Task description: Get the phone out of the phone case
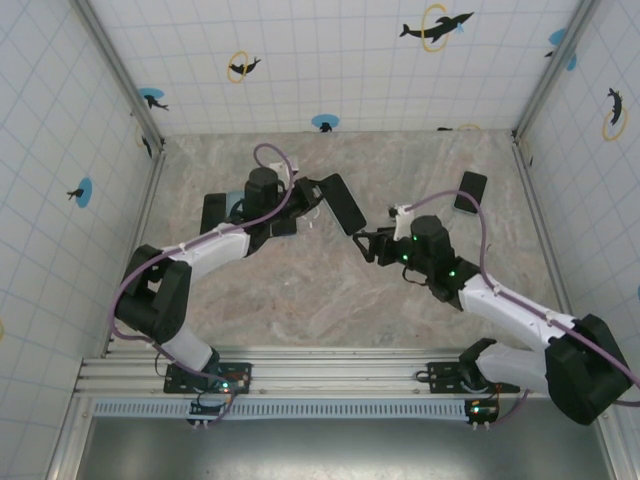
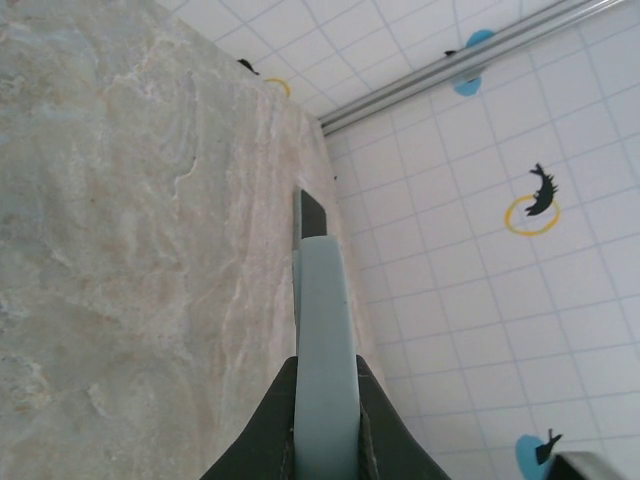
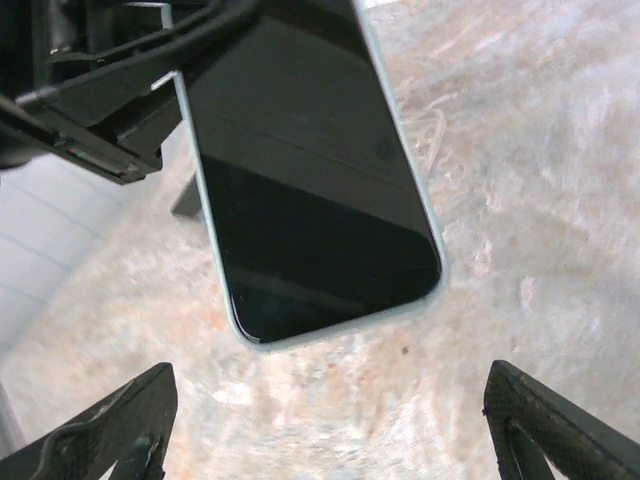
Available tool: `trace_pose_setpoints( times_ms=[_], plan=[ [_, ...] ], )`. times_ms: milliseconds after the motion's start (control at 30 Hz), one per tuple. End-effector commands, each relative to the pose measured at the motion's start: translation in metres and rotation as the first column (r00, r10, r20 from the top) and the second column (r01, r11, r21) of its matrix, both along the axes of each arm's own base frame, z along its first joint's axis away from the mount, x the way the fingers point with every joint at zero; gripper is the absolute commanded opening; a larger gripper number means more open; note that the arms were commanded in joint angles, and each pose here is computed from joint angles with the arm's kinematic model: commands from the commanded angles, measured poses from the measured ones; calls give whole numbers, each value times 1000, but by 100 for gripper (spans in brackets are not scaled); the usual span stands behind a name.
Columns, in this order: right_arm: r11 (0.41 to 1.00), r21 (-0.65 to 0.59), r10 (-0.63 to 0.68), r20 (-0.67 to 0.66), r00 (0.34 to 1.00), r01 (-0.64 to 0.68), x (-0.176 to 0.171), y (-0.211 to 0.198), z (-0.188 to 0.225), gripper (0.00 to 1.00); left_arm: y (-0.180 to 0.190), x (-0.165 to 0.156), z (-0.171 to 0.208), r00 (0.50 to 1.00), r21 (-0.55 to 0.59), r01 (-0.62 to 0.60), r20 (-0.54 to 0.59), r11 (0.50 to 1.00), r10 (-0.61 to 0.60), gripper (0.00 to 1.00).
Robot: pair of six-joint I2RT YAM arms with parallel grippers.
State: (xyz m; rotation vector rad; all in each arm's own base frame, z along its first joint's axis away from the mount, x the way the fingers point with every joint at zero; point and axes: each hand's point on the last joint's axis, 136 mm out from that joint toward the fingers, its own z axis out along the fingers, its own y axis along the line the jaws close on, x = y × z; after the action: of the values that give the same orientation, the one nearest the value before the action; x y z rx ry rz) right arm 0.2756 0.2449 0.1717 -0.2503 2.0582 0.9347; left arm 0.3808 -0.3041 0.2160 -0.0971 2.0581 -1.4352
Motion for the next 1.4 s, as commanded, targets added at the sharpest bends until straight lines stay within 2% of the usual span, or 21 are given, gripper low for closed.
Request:
trace_pose_setpoints(
  times_ms=[0,133,233,333,633,967,1167,1367],
  plan=[
    [936,347,-61,-22,998,65,2,9,47,77,-5,0,50,997,-143,34,75,989,-24,9],
    [860,503,-72,-58,996,92,-3,11,62,67,-2,-3,66,996,-209,30,83,978,-12,9],
    [826,556,-63,-80,995,97,-3,16,70,61,-1,-6,79,996,-252,34,90,967,-11,9],
    [792,599,-68,-110,992,121,-1,15,72,51,1,-9,86,996,-280,33,88,959,-9,9],
    [716,689,-22,-139,990,113,0,23,81,35,3,-15,102,997,-352,42,82,935,-14,8],
    [702,706,3,-130,991,91,0,28,86,18,6,-18,109,996,-370,39,87,928,-7,8],
    [717,692,-2,-119,993,84,0,29,86,13,8,-19,115,996,-396,38,85,917,-4,7],
    [743,666,-3,-95,995,66,3,30,84,8,9,-29,129,996,-465,69,80,883,-36,6]
  ],
)
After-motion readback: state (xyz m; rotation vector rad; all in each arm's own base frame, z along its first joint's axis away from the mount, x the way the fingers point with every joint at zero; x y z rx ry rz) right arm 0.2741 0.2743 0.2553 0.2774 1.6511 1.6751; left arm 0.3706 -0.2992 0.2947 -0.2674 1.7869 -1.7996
